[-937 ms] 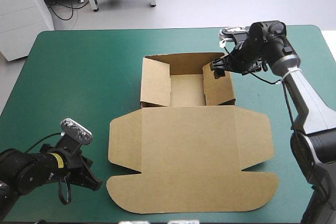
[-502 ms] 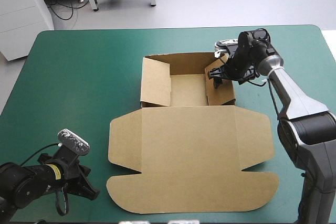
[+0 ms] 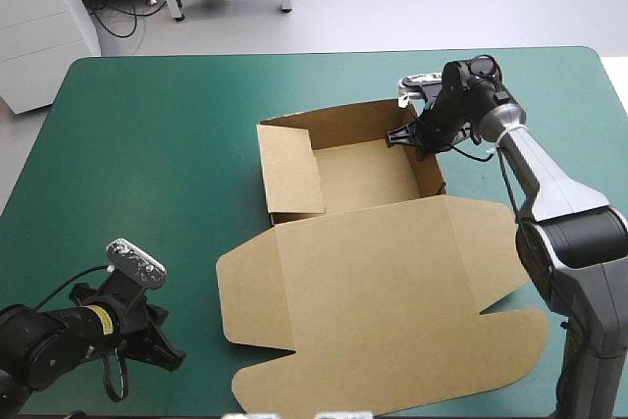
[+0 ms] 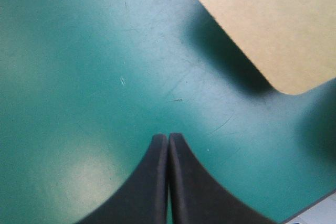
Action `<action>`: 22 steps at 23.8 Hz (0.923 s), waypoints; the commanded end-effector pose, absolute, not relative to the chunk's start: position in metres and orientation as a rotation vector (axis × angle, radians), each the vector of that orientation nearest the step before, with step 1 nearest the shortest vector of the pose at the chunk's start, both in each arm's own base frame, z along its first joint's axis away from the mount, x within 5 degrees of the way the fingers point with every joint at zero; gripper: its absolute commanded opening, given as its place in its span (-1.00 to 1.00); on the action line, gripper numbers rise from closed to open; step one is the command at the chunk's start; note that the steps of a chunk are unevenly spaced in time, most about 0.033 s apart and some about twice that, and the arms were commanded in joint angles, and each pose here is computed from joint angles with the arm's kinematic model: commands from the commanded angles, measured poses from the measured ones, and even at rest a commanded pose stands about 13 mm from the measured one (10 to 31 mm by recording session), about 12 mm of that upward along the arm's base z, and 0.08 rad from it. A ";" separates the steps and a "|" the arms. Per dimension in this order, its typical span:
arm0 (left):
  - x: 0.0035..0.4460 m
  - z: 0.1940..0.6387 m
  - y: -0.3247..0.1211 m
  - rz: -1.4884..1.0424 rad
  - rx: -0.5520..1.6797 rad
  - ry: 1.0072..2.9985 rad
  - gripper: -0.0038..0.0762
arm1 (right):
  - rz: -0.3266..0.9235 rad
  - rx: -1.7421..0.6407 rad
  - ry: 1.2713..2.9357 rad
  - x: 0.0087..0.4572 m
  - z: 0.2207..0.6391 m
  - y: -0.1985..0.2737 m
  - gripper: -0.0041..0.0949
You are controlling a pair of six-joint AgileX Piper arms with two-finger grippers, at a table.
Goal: Fold the box
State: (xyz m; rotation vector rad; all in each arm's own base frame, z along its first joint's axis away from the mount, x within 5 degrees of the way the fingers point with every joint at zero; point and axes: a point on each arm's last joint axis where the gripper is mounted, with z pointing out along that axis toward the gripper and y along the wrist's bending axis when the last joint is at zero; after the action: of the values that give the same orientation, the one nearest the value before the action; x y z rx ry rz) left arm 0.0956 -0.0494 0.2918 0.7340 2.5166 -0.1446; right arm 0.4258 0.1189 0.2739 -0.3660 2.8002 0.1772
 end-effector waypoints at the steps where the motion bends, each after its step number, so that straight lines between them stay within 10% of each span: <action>1: 0.098 0.302 -0.052 -0.165 0.712 2.454 -0.98 | 0.137 -0.378 2.706 0.421 0.306 0.112 -0.96; 8: 0.098 0.302 -0.052 -0.165 0.712 2.454 -0.98 | 0.086 -0.378 2.695 0.422 0.307 0.108 -0.96; 16: 0.097 0.300 -0.051 -0.160 0.719 2.480 -0.98 | -0.333 -0.370 2.466 0.430 0.355 0.070 -0.96; 22: 0.095 0.300 -0.050 -0.156 0.724 2.496 -0.98 | -0.336 -0.148 2.404 0.436 0.383 0.005 -0.96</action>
State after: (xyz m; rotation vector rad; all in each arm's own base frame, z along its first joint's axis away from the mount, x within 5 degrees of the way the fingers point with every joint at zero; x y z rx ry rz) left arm 0.0933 -0.0480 0.2903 0.7445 2.5478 -0.1327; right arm 0.4466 0.0402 0.3354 -0.2479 2.5583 -0.2706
